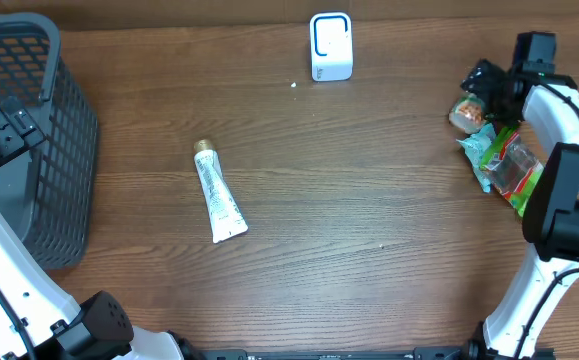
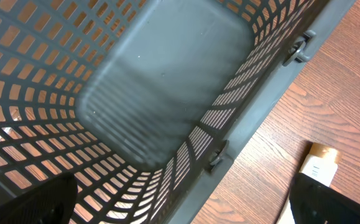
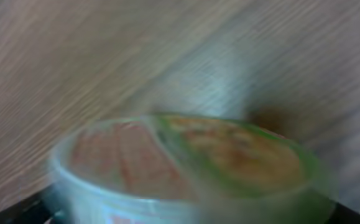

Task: Scan the item barcode
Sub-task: 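Carry the cup right and release it beside the Haribo bag, then move the right gripper to the white-green tube and grasp it, then lift the tube and carry it toward the white scanner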

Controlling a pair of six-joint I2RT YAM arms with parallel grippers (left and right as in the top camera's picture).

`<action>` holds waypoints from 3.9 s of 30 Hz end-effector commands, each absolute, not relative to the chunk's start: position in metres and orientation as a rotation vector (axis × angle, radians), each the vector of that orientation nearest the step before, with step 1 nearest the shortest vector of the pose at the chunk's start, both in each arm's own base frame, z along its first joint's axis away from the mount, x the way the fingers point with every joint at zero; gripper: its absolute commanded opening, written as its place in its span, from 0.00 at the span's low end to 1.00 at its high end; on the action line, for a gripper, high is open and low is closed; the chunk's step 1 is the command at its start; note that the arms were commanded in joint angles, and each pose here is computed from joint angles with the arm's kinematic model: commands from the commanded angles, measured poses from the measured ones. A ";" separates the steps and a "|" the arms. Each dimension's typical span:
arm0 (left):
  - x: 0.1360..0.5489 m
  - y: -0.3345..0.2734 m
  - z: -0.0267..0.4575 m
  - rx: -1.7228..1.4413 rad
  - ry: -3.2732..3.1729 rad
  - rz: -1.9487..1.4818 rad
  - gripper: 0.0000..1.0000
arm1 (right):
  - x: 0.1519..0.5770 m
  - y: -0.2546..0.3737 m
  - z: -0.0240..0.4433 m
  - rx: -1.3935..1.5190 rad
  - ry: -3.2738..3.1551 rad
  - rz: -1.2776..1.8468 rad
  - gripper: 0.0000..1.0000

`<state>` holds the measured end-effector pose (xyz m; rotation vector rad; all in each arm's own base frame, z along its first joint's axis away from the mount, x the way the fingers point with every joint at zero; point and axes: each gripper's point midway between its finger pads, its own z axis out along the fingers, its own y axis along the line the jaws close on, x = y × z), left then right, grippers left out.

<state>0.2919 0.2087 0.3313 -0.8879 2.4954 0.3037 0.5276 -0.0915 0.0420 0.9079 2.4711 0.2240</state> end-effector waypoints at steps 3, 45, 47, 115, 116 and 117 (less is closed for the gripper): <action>0.292 0.207 0.339 -0.877 2.471 0.307 1.00 | 0.526 -0.105 0.083 0.969 2.410 0.265 1.00; 0.292 0.207 0.339 -0.877 2.471 0.307 1.00 | 0.330 0.437 0.047 -0.996 2.517 1.254 0.91; 0.292 0.207 0.339 -0.877 2.471 0.307 1.00 | 0.324 0.444 0.044 -1.013 2.502 1.293 0.89; 0.292 0.207 0.339 -0.877 2.471 0.306 0.99 | 0.377 0.340 0.002 -0.076 2.994 1.149 0.56; 0.292 0.207 0.339 -0.877 2.471 0.306 1.00 | 0.381 0.347 0.004 -0.070 2.969 1.152 0.59; 0.292 0.207 0.339 -0.877 2.471 0.307 1.00 | 0.382 0.350 0.003 -0.068 2.959 1.143 0.60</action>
